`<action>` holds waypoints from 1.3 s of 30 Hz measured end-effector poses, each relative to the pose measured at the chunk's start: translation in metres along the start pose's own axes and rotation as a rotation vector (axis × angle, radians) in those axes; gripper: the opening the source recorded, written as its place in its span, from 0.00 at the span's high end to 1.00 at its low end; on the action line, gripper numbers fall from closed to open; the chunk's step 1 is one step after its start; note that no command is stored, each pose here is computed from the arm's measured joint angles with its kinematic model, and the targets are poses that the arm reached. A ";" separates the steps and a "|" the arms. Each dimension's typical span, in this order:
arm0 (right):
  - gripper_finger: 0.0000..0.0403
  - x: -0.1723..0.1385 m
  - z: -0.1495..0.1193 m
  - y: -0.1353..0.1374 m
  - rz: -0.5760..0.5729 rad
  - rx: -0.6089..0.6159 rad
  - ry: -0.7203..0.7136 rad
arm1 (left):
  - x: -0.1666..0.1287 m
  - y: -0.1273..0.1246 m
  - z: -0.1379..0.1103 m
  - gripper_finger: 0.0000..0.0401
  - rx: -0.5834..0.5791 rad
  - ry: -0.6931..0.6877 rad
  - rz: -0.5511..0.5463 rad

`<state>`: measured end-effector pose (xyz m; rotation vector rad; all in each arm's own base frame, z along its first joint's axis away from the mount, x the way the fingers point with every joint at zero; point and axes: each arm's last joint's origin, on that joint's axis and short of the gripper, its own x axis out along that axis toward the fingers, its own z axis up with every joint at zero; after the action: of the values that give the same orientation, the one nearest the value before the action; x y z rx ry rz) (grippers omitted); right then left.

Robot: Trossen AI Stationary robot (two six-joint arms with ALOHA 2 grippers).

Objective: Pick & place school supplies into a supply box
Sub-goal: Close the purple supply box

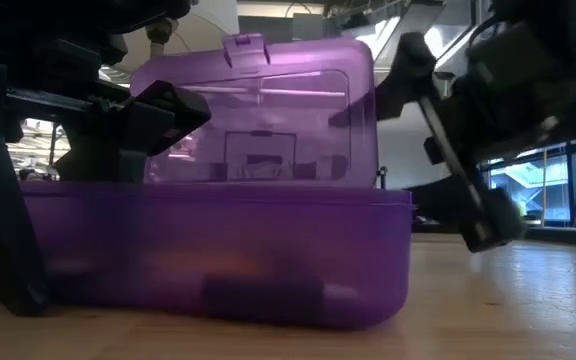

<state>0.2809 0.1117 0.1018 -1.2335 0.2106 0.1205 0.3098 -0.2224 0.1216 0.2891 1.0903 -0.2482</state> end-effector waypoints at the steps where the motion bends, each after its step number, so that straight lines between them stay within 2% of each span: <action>1: 0.11 -0.001 0.004 0.000 -0.009 -0.001 -0.017 | 0.000 0.000 0.000 0.60 -0.002 0.000 0.001; 11: 0.11 -0.011 0.027 -0.007 -0.141 -0.064 -0.099 | 0.000 0.001 0.000 0.60 -0.007 0.000 0.005; 21: 0.11 -0.010 0.030 -0.007 -0.140 -0.062 -0.101 | 0.000 0.002 0.001 0.60 -0.032 0.000 0.005; 29: 0.11 -0.011 0.031 -0.007 -0.155 -0.061 -0.063 | -0.011 0.005 0.003 0.60 -0.046 -0.016 -0.001; 39: 0.11 -0.015 0.050 -0.008 -0.174 -0.082 -0.123 | -0.012 0.005 0.002 0.60 -0.060 -0.010 0.014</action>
<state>0.2731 0.1571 0.1282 -1.3161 -0.0090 0.0547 0.3080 -0.2174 0.1340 0.2413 1.0835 -0.2038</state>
